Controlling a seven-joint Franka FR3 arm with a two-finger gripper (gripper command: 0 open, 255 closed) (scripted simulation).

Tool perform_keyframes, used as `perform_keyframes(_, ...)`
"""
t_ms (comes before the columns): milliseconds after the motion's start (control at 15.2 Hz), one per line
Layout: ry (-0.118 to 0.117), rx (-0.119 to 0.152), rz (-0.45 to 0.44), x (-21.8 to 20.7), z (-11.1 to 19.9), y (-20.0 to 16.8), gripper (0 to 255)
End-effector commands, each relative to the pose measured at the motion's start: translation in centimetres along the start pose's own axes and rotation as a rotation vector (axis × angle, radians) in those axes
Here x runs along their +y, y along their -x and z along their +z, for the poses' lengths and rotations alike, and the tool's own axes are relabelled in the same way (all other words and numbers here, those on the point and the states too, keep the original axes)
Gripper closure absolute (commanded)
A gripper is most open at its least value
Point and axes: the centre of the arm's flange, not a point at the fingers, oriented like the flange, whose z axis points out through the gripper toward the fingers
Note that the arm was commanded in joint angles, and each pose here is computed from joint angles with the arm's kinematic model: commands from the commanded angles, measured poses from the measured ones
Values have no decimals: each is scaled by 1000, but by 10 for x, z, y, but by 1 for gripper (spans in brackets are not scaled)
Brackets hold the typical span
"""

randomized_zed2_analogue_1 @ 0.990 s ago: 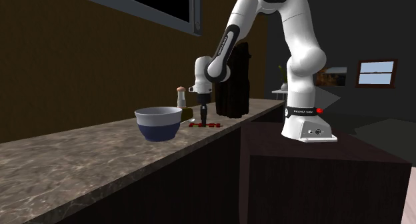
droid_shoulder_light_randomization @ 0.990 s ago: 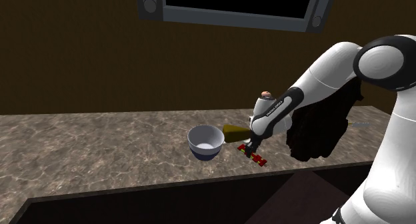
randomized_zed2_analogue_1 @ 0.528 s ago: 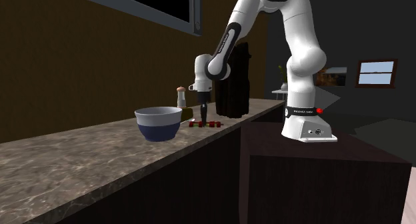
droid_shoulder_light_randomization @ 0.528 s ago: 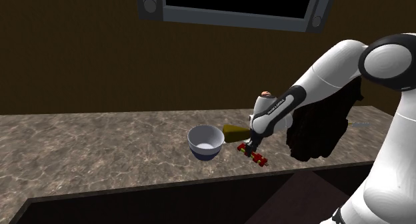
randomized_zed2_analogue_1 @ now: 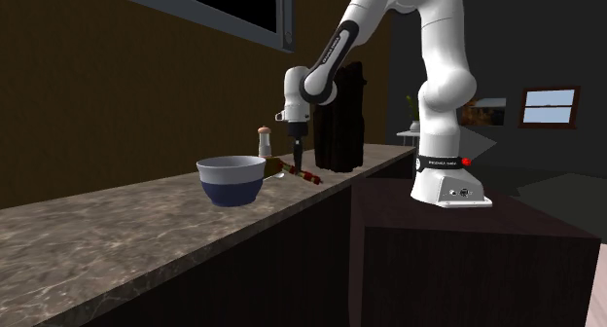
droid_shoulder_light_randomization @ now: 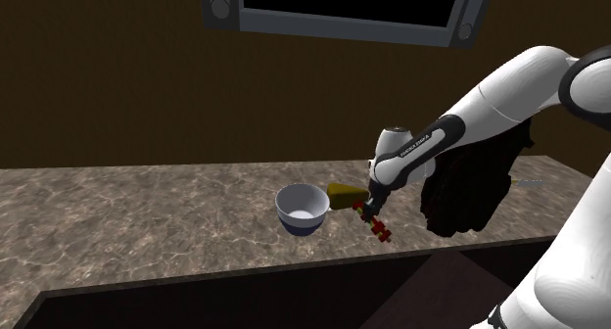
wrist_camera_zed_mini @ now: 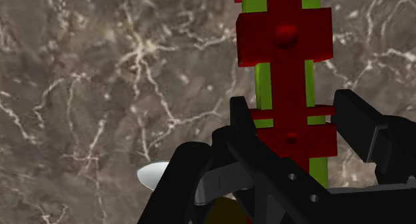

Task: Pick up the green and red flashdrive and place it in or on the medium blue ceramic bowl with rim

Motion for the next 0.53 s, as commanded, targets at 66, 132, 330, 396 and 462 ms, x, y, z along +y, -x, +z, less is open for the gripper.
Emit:
perform_keyframes(66, 0, 0, 0, 0, -16, 0, 255)
perform_keyframes(132, 0, 0, 0, -1, -22, 0, 255)
perform_keyframes(330, 0, 0, 0, -1, -37, 1, 255)
perform_keyframes(396, 0, 0, 0, -1, -43, 1, 255)
perform_keyframes(462, 0, 0, 0, -1, -48, 1, 255)
